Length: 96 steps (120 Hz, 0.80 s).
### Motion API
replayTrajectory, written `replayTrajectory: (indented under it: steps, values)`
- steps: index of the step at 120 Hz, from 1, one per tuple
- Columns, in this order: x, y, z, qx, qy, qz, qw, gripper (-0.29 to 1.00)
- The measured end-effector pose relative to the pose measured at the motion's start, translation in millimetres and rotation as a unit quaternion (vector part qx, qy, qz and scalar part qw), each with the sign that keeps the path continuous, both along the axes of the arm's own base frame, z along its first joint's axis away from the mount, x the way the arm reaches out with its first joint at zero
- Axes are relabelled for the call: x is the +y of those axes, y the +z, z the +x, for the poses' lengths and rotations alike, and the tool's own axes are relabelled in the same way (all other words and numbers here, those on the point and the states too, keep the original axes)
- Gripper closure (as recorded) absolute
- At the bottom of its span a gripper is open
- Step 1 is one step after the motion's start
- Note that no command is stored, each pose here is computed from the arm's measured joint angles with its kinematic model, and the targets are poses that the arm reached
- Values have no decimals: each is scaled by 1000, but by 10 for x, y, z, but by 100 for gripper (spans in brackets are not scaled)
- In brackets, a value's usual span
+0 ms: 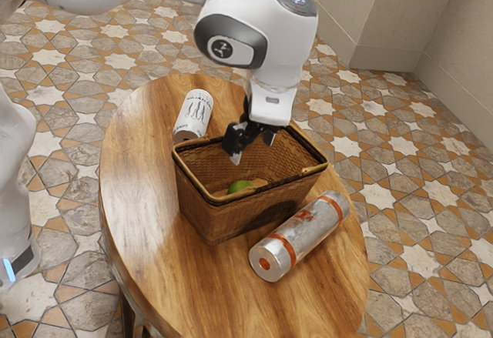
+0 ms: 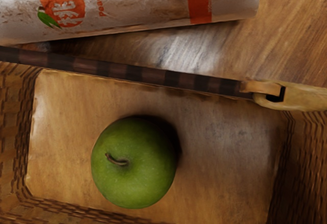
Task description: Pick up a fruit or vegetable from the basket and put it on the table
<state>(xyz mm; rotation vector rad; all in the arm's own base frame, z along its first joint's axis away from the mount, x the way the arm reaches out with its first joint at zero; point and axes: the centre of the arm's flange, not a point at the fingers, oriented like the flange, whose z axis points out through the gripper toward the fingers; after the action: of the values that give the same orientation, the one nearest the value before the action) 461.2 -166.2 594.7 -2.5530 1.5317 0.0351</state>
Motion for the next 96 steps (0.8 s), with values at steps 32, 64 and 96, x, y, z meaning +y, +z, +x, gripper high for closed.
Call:
replayTrajectory:
  steps: [32, 64, 96]
  values:
    - [-40, -213, 119, 18, -13, 4, 1000, 2]
    - [-66, -249, 163, 13, -23, 3, 1000, 2]
    - [-76, -467, 230, 32, -28, 7, 999, 2]
